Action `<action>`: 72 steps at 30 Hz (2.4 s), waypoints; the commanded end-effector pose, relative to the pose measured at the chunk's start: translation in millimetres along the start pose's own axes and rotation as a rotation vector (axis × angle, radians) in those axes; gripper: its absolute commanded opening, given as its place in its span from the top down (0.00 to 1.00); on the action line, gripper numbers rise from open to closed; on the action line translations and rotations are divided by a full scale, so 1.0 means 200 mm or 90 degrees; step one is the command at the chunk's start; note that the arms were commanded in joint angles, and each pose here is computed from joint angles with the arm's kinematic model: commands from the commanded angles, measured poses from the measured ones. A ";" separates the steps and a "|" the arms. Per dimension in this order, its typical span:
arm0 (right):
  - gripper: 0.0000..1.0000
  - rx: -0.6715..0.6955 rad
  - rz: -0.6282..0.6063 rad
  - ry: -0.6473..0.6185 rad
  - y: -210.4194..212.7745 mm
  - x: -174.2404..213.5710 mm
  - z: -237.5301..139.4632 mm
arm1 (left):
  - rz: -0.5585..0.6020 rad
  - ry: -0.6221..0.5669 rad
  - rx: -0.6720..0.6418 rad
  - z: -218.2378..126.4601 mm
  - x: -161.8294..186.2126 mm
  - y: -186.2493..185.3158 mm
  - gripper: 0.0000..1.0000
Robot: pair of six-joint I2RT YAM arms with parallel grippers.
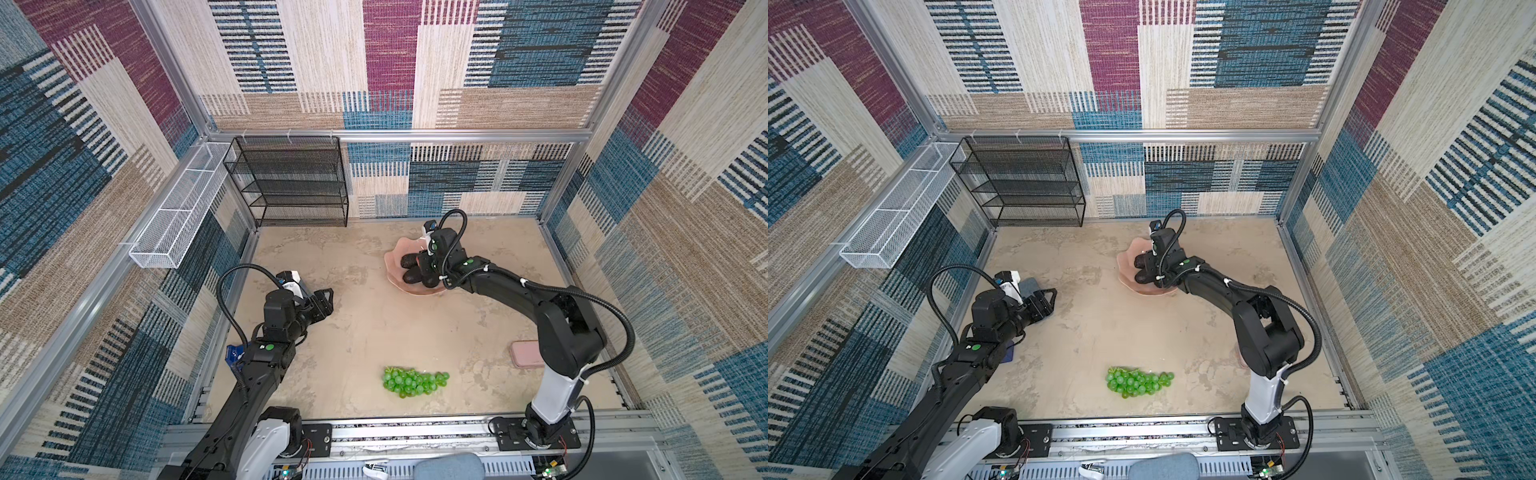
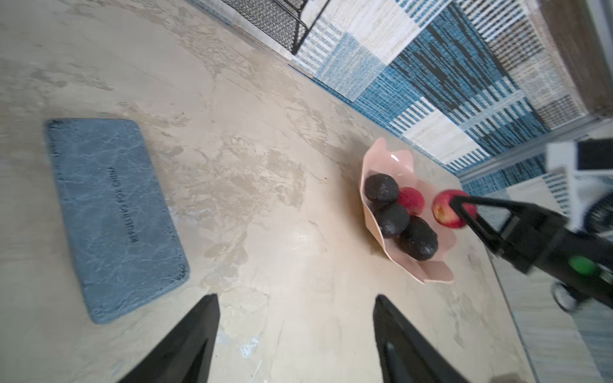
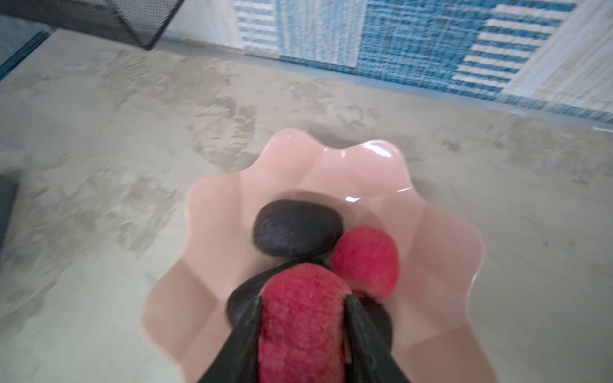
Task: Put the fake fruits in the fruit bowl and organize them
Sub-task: 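Carry the red apple into the bowl with the right gripper and release, then grasp the green grape bunch with the right gripper, then lower the grapes into the bowl beside the avocados and open the right gripper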
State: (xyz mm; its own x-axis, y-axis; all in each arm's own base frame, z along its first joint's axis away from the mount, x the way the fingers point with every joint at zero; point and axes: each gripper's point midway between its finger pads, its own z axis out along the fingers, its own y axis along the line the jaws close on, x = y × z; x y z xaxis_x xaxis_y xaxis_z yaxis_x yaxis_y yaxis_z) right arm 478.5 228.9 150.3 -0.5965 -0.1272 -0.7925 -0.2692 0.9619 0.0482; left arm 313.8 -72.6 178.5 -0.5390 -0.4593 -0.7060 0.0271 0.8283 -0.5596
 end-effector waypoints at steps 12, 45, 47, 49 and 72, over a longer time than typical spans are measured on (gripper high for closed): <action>0.50 0.086 0.066 0.022 -0.32 0.12 0.12 | 0.070 0.190 0.177 0.09 0.36 -0.35 0.27; 0.00 -0.444 -0.232 0.129 0.85 1.21 -0.94 | 0.216 0.103 0.433 -0.26 0.25 -0.80 0.25; 0.00 -0.440 -0.251 0.154 0.87 1.28 -0.93 | 0.217 0.100 0.429 -0.27 0.25 -0.80 0.25; 0.00 -0.442 -0.263 0.176 0.90 1.35 -0.92 | 0.218 0.095 0.428 -0.28 0.24 -0.80 0.25; 0.65 -0.309 -0.119 0.080 0.86 0.95 -0.75 | 0.232 0.062 0.395 -0.28 0.18 -0.79 0.24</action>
State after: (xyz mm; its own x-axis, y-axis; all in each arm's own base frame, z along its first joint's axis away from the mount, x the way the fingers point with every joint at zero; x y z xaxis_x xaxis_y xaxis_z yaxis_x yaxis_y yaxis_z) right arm 174.7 325.3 56.7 -0.5931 -0.4880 -0.6403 -0.7339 0.6548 0.1808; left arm 241.5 -201.3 257.9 -0.5141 -0.1410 -0.8461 0.6552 0.5720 -0.4935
